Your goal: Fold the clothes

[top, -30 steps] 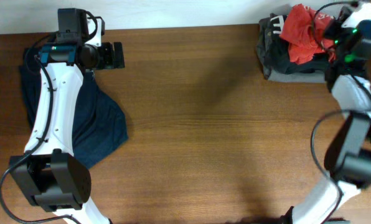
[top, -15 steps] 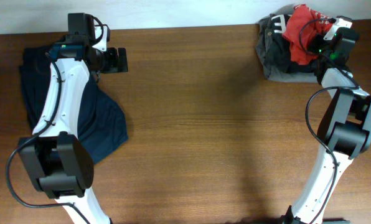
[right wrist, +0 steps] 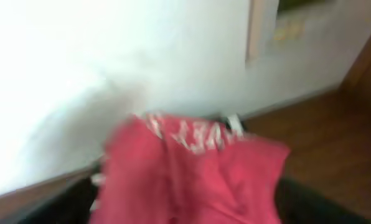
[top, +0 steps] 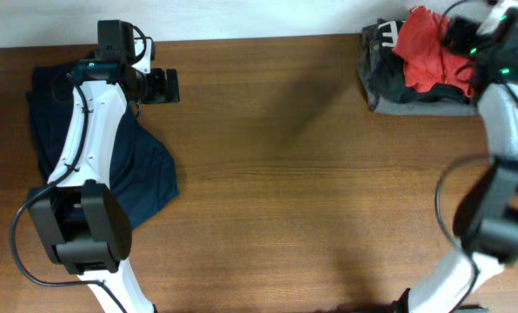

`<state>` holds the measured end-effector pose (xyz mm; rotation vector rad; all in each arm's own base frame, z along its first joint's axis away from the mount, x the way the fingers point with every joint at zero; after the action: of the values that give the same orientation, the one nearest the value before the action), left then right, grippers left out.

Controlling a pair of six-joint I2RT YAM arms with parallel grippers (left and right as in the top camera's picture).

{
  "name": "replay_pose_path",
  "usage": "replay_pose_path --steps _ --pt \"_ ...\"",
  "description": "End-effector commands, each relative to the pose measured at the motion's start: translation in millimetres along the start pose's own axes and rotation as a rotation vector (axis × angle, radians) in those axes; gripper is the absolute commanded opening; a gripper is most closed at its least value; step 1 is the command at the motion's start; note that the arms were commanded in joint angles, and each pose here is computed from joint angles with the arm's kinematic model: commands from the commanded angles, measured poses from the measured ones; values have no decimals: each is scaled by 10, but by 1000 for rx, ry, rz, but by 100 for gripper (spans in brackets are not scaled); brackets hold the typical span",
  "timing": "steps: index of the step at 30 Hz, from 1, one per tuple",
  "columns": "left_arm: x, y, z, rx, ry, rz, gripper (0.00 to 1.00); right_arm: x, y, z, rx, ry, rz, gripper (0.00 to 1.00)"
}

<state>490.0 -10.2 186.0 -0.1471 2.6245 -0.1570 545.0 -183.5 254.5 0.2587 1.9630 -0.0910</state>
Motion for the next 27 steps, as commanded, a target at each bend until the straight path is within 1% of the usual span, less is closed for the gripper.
replay_pose_path --steps 1,2,6,9,12,13,15,19,21,23,25,27 --pt "32 5 60 -5 15 -6 99 -905 440 -1071 -91 -171 -37 99" --pt "32 5 60 -5 15 -6 99 -960 534 -1217 -123 -176 -43 99" --pt "32 5 60 -5 15 -6 99 -1159 1137 -2042 -365 -206 -88 99" --pt "32 5 60 -5 15 -6 99 -1174 1465 -2492 -495 -211 -116 99" --pt "32 5 60 -5 15 -6 99 -1189 1657 -2789 -551 -229 -135 99" --pt "32 5 60 -5 15 -6 99 -1139 1715 -2897 -569 -208 -137 99" --pt "32 5 60 -5 15 -6 99 -1051 1709 -2947 -561 -164 -130 99" --pt "32 5 60 -5 15 -6 99 -909 1549 -2890 -477 -86 -114 99" --pt "32 5 60 -5 15 -6 99 -877 1569 -2899 -494 -91 -193 99" --pt "32 5 60 -5 15 -6 99 -857 1657 -2949 -562 -128 -335 99" --pt "32 5 60 -5 15 -6 99 -806 1725 -2990 -625 -144 -435 99" --pt "32 5 60 -5 15 -6 99 -715 1673 -2946 -588 -89 -425 99"
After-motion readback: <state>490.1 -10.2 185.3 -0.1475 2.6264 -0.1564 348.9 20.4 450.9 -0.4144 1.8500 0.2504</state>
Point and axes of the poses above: each gripper's point midway between its finger pads, its own z axis out along the fingers, its own y axis along the line the jaws close on, x = y × z, the point moved 4 cm from there along -z, back along the fingers, and after that the axes turned 6 degrees about -z, right-handed, at the moved point
